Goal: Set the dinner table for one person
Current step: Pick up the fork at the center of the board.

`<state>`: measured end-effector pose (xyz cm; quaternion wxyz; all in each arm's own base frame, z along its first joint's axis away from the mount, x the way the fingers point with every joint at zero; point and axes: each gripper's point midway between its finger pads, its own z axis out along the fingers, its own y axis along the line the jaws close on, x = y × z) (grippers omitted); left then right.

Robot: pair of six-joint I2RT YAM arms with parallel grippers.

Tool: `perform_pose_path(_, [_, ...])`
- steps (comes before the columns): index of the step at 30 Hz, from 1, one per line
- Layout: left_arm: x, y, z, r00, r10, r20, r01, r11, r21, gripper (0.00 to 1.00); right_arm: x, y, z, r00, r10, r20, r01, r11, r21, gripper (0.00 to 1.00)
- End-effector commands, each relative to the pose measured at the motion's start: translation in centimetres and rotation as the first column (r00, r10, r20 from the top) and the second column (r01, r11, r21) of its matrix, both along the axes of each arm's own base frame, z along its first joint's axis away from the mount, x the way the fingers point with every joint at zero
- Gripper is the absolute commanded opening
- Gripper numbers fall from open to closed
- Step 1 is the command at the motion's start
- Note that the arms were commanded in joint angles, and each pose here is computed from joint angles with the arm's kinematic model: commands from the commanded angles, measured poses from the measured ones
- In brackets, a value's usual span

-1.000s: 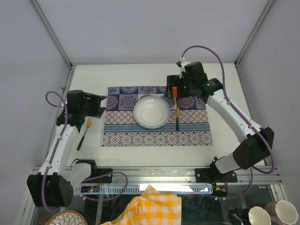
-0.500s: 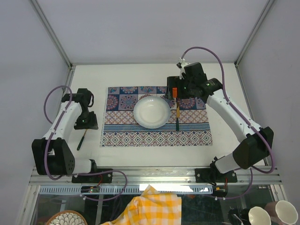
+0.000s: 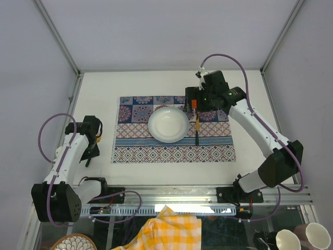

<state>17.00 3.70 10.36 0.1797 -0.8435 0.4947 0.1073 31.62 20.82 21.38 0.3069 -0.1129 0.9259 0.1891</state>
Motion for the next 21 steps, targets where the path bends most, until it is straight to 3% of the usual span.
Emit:
perform_pose_path(1, [-0.9, 2.9, -0.8, 0.885, 0.434, 0.171, -0.448, 0.892, 0.056, 0.11, 0.3, 0.5, 2.0, 0.999, 0.000, 0.036, -0.001, 1.000, 0.028, 1.00])
perform_pose_path(6, [-1.0, 2.8, -2.1, 0.873, 0.469, 0.135, -0.479, 0.876, 0.050, 0.17, 0.3, 0.1, 2.2, 0.999, -0.007, 0.041, 0.007, 1.000, 0.008, 1.00])
perform_pose_path(10, [0.3, 3.1, -2.8, 0.846, 0.499, 0.191, -0.510, 0.860, 0.009, 0.20, 0.0, -0.1, 1.9, 1.000, -0.008, 0.030, 0.008, 1.000, -0.005, 1.00])
perform_pose_path(15, [0.9, 4.4, -4.2, 0.825, 0.529, 0.198, -0.542, 0.840, 0.012, 0.20, -0.4, -0.9, 1.1, 1.000, -0.018, 0.017, 0.018, 0.999, -0.036, 1.00])
perform_pose_path(21, [2.3, 5.3, -6.0, 0.806, 0.551, 0.214, -0.551, 0.832, -0.068, 0.19, -0.7, -1.1, 0.5, 1.000, -0.024, -0.003, 0.023, 0.999, -0.045, 1.00])
